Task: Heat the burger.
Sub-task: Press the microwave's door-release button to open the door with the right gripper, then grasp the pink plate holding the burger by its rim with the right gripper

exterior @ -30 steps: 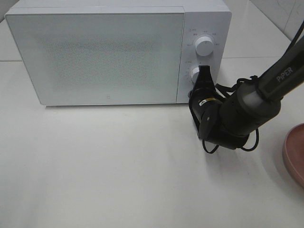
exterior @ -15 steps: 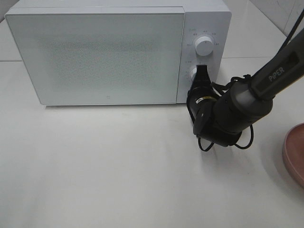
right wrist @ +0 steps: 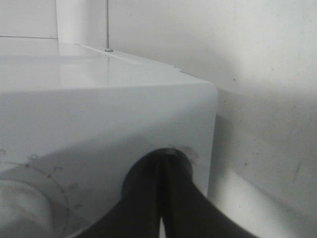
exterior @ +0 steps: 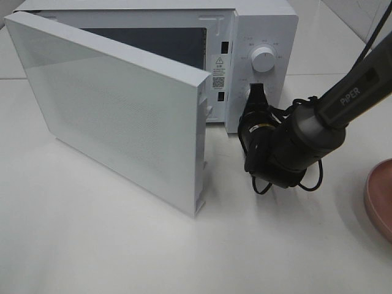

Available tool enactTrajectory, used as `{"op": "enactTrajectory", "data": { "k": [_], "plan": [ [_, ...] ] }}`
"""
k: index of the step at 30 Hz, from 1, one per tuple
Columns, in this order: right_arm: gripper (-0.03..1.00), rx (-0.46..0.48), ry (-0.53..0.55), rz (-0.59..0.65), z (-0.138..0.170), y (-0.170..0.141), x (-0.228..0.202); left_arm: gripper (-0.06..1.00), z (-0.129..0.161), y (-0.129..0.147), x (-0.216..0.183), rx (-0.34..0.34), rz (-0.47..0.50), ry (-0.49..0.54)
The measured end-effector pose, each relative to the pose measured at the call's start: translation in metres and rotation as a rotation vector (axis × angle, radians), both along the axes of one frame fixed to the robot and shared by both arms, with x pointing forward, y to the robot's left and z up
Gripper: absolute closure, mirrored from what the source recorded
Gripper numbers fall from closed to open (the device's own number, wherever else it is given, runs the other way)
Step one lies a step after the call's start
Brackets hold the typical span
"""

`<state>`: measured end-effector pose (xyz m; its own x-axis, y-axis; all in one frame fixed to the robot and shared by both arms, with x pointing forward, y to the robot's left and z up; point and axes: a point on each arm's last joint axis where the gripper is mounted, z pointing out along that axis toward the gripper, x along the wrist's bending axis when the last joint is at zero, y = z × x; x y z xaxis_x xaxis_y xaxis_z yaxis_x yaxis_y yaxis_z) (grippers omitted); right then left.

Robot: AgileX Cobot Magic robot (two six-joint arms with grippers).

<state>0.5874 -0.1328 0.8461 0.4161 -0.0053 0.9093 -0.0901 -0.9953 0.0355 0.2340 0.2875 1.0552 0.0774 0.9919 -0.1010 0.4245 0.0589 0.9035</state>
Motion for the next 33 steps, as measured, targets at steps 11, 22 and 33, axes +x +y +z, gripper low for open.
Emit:
{"op": "enactTrajectory", "data": {
  "k": [11, 22, 33],
  "plan": [
    [0.96, -0.009, 0.022, 0.022, 0.001, 0.002, 0.000, -0.03, 0.000, 0.000, 0.000, 0.000, 0.000, 0.000],
    [0.96, -0.005, 0.078, 0.095, 0.013, -0.002, -0.010, -0.03, 0.000, 0.000, 0.000, 0.002, 0.002, 0.000],
    [0.96, -0.059, 0.131, 0.187, 0.031, -0.010, -0.031, -0.03, 0.000, 0.000, 0.000, 0.002, 0.002, 0.000]
  ]
}}
